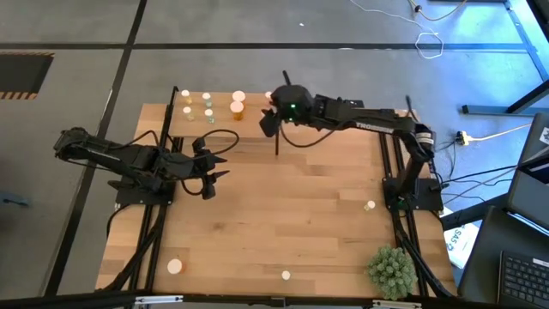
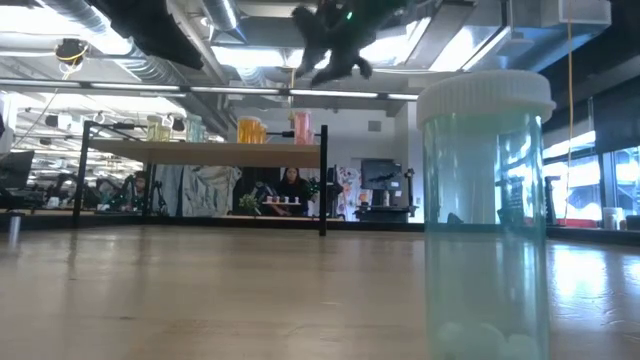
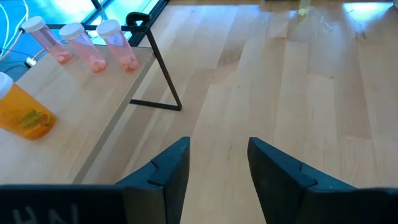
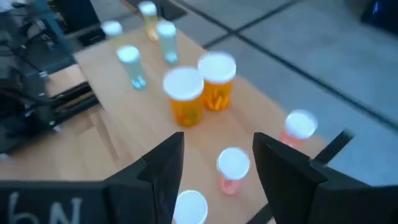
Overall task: Pick and place medicine bottles onto shelf by color
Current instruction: Put the orange pill bottle on the shelf aligned with the orange pill bottle on the shelf
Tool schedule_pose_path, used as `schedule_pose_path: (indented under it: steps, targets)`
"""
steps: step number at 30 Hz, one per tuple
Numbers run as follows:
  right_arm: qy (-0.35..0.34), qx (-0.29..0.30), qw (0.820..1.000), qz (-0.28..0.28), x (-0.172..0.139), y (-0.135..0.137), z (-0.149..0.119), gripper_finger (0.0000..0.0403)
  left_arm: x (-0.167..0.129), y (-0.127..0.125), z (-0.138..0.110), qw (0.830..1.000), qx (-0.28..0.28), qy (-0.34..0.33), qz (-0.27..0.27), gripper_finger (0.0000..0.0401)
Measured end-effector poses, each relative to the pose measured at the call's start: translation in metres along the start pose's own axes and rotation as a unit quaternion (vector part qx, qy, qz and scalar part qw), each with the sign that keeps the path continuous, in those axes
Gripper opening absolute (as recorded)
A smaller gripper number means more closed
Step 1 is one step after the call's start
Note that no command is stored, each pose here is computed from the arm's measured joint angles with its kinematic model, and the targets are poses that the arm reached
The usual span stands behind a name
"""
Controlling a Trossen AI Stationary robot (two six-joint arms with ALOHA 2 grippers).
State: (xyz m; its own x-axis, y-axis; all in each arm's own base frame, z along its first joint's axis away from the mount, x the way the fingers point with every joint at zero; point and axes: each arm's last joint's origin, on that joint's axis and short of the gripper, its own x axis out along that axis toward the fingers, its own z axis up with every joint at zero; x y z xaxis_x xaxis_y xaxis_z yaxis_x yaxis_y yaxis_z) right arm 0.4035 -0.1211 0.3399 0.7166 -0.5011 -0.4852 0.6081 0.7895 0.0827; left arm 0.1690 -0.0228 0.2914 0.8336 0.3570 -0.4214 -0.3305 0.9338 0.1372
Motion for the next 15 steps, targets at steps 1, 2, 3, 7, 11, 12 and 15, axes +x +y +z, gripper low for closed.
schedule_pose_path:
  steps: [1, 2, 3, 7, 11, 12, 15]
  targets:
    - [-0.006, -0.015, 1.0, 0.004, -0.007, 0.002, 0.003, 0.0194, 0.0, 0.0, 0.0, 1.0, 0.0, 0.0, 0.0, 0.0156]
    - [-0.014, -0.032, 0.999, 0.01, -0.016, 0.004, 0.006, 0.0194, 0.0, 0.0, 0.0, 1.0, 0.0, 0.0, 0.0, 0.0156]
    - [-0.018, -0.052, 0.998, 0.017, -0.025, 0.008, 0.009, 0.0194, 0.0, 0.0, 0.0, 1.0, 0.0, 0.0, 0.0, 0.0156]
    - [-0.04, -0.141, 0.988, 0.052, -0.065, 0.027, 0.014, 0.0194, 0.0, 0.0, 0.0, 1.0, 0.001, 0.001, -0.005, 0.0156]
    - [-0.039, -0.225, 0.966, 0.119, -0.105, 0.045, 0.011, 0.0194, 0.0, -0.002, 0.0, 0.999, 0.001, 0.006, -0.036, 0.0156]
    - [-0.029, -0.242, 0.96, 0.14, -0.113, 0.049, 0.008, 0.0194, 0.0, -0.003, -0.001, 0.999, 0.0, 0.007, -0.046, 0.0156]
    - [0.009, -0.276, 0.94, 0.202, -0.135, 0.059, -0.004, 0.0194, 0.0, -0.004, -0.001, 0.998, 0.001, 0.01, -0.068, 0.0156]
